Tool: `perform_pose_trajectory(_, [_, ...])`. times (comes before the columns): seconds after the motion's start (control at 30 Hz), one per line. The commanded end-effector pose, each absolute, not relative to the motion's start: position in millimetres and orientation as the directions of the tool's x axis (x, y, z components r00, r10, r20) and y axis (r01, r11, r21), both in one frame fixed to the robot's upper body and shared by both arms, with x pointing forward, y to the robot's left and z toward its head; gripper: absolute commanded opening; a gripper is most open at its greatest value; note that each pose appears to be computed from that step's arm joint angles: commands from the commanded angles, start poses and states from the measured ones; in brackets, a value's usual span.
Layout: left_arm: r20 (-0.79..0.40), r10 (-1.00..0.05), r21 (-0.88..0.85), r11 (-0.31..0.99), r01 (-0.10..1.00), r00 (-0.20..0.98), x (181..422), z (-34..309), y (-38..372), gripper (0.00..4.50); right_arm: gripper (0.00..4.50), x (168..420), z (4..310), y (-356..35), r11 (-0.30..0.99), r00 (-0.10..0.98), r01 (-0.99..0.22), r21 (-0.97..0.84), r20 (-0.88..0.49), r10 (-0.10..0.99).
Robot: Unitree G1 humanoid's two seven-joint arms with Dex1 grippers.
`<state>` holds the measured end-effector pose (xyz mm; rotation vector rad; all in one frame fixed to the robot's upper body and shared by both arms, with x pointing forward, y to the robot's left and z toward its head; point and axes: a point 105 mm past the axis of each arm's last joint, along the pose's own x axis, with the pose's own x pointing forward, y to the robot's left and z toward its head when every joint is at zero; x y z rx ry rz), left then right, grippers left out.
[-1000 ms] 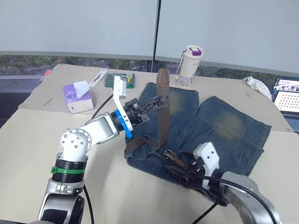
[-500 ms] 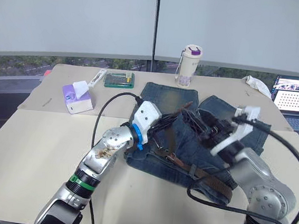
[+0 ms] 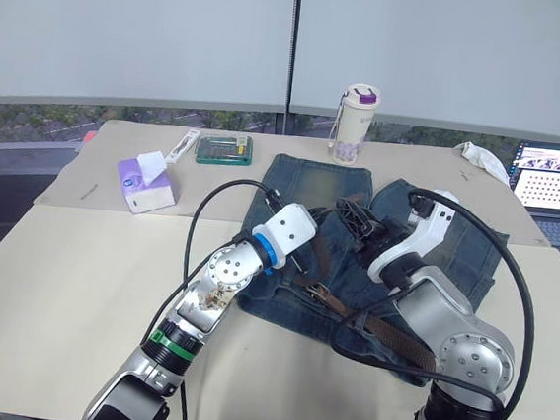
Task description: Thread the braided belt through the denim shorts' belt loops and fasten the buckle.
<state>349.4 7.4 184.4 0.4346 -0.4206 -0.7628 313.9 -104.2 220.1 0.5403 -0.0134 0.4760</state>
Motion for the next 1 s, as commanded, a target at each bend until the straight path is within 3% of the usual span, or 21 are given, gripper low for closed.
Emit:
perform_pose_trajectory(0.03, [0.24, -0.745, 0.51, 0.642, 0.572, 0.622, 344, 194, 7, 0.0, 0.55, 312, 227, -107, 0.744, 0.893, -0.441, 0.501, 0.165, 0.418])
perform_pose_trajectory(0.07, [0.234, -0.758, 0.504, 0.631, 0.59, 0.609, 343, 193, 6, 0.0, 0.18, 312, 227, -109, 0.743, 0.896, -0.435, 0.508, 0.167, 0.411])
perform_pose_trajectory(0.17, [0.212, -0.791, 0.485, 0.595, 0.641, 0.574, 338, 189, 7, 0.0, 0.08, 313, 226, -114, 0.751, 0.905, -0.418, 0.512, 0.162, 0.393])
perform_pose_trajectory(0.3, [0.164, -0.852, 0.485, 0.509, 0.711, 0.497, 330, 182, 9, 1.33, 0.0, 312, 222, -122, 0.767, 0.913, -0.399, 0.502, 0.14, 0.384])
perform_pose_trajectory(0.4, [0.14, -0.895, 0.377, 0.444, 0.813, 0.424, 324, 182, 22, 2.35, 0.0, 309, 215, -140, 0.8, 0.927, -0.365, 0.476, 0.104, 0.361])
perform_pose_trajectory(0.6, [0.131, -0.877, 0.21, 0.48, 0.852, 0.462, 343, 185, 70, 4.4, 0.0, 300, 203, -178, 0.875, 0.945, -0.306, 0.375, 0.011, 0.326])
perform_pose_trajectory(0.73, [0.079, -0.856, 0.095, 0.517, 0.851, 0.511, 357, 176, 98, 4.46, 0.0, 293, 187, -199, 0.937, 0.949, -0.26, 0.234, -0.114, 0.292])
perform_pose_trajectory(1.0, [-0.028, -0.888, -0.046, 0.459, 0.887, 0.458, 358, 151, 120, 4.46, 0.0, 291, 182, -194, 0.939, 0.938, -0.289, 0.186, -0.143, 0.317])
